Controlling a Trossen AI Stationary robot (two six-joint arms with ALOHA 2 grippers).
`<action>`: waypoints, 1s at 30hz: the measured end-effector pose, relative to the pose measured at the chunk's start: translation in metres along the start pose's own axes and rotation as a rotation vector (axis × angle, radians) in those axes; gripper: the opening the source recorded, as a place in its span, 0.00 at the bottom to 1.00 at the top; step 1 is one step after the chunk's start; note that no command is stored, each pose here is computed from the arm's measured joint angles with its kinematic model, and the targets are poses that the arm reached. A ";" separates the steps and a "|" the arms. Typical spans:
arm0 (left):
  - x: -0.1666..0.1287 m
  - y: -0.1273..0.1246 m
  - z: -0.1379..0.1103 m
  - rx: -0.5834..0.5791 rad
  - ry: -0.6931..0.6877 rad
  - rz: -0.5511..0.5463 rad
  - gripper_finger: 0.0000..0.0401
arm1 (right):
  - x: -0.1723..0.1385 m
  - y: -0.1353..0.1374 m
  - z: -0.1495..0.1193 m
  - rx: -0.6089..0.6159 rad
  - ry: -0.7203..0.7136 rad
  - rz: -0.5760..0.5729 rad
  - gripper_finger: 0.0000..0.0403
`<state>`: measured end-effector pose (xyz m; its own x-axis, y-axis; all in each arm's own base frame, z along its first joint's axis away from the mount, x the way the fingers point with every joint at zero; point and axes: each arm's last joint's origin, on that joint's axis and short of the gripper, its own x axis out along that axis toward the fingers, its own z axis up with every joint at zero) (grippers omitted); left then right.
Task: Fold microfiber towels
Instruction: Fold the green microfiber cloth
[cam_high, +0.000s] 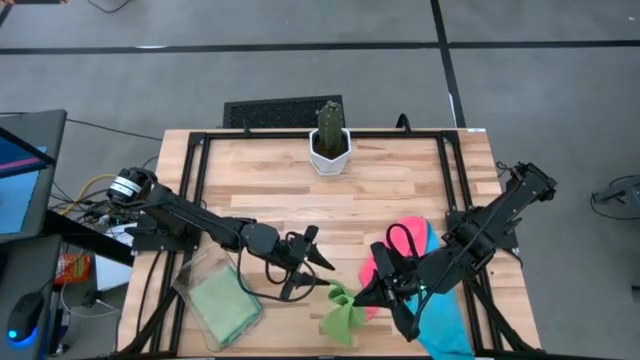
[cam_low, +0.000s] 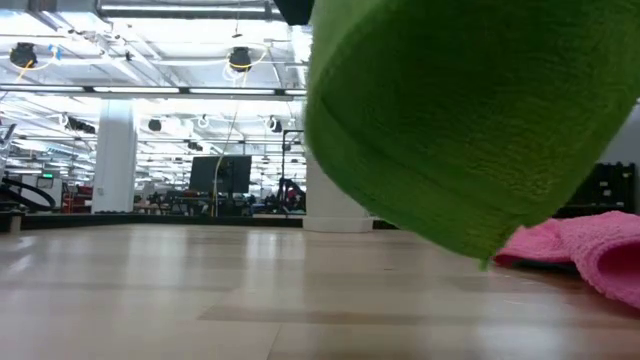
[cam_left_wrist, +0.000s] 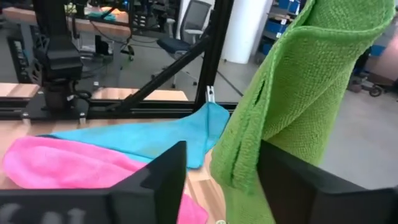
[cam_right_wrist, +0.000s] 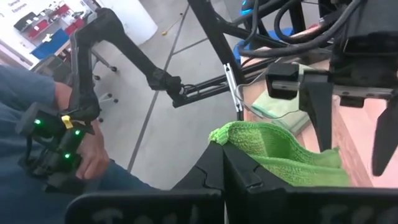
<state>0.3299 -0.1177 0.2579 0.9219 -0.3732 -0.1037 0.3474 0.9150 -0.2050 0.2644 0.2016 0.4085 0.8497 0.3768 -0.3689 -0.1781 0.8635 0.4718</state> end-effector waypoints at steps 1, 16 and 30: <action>0.001 0.000 -0.001 -0.002 0.004 0.001 0.37 | 0.000 0.000 0.000 0.000 -0.001 0.000 0.04; -0.015 -0.002 0.012 -0.107 0.020 0.060 0.01 | 0.001 -0.003 0.001 -0.008 -0.007 -0.028 0.05; -0.165 -0.011 0.080 -0.114 0.006 0.477 0.00 | 0.018 -0.051 0.011 -0.018 0.010 -0.310 0.08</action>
<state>0.1873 -0.0539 0.3551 0.9725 0.0824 -0.2177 -0.1349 0.9617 -0.2386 0.2942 0.1610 0.3863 0.8600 0.0981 -0.5008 0.0795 0.9436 0.3213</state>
